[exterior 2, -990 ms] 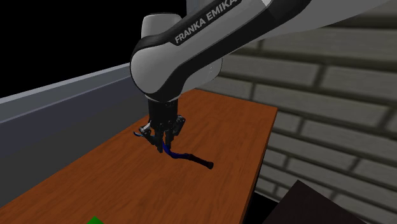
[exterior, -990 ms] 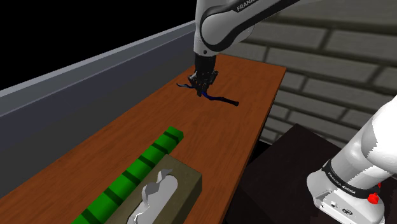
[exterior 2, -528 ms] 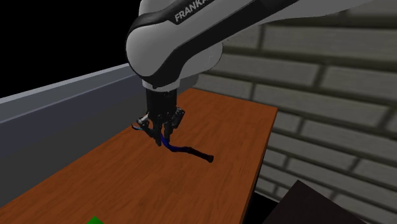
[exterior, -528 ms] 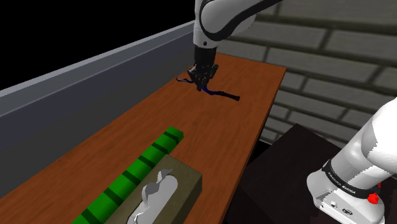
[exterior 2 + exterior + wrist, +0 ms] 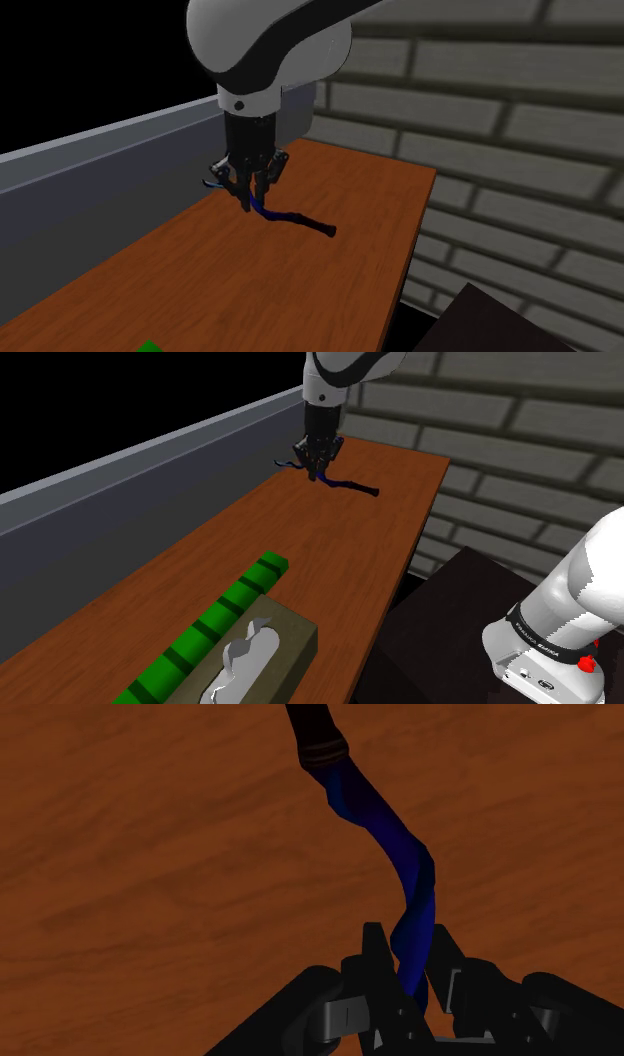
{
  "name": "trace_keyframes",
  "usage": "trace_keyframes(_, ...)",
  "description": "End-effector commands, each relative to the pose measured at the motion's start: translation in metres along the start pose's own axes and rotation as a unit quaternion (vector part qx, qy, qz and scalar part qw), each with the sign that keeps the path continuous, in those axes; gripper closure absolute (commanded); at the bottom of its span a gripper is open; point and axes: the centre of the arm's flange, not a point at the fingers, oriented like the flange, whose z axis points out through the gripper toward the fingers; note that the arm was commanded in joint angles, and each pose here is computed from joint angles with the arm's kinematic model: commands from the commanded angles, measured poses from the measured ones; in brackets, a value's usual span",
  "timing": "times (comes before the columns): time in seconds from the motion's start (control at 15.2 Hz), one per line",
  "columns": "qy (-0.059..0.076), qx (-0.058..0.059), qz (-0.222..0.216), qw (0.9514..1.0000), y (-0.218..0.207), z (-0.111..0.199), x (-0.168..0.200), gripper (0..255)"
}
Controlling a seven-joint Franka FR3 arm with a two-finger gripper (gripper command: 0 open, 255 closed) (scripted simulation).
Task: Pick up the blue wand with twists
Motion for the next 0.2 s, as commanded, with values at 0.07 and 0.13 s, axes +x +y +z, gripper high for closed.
trace_keyframes(0.07, 0.0, 0.0, 0.0, 1.0, -0.0001, -0.0126, -0.0006, 255)
trace_keyframes(0.13, 0.0, 0.0, 0.0, 1.0, -0.0001, -0.0126, -0.0005, 255)
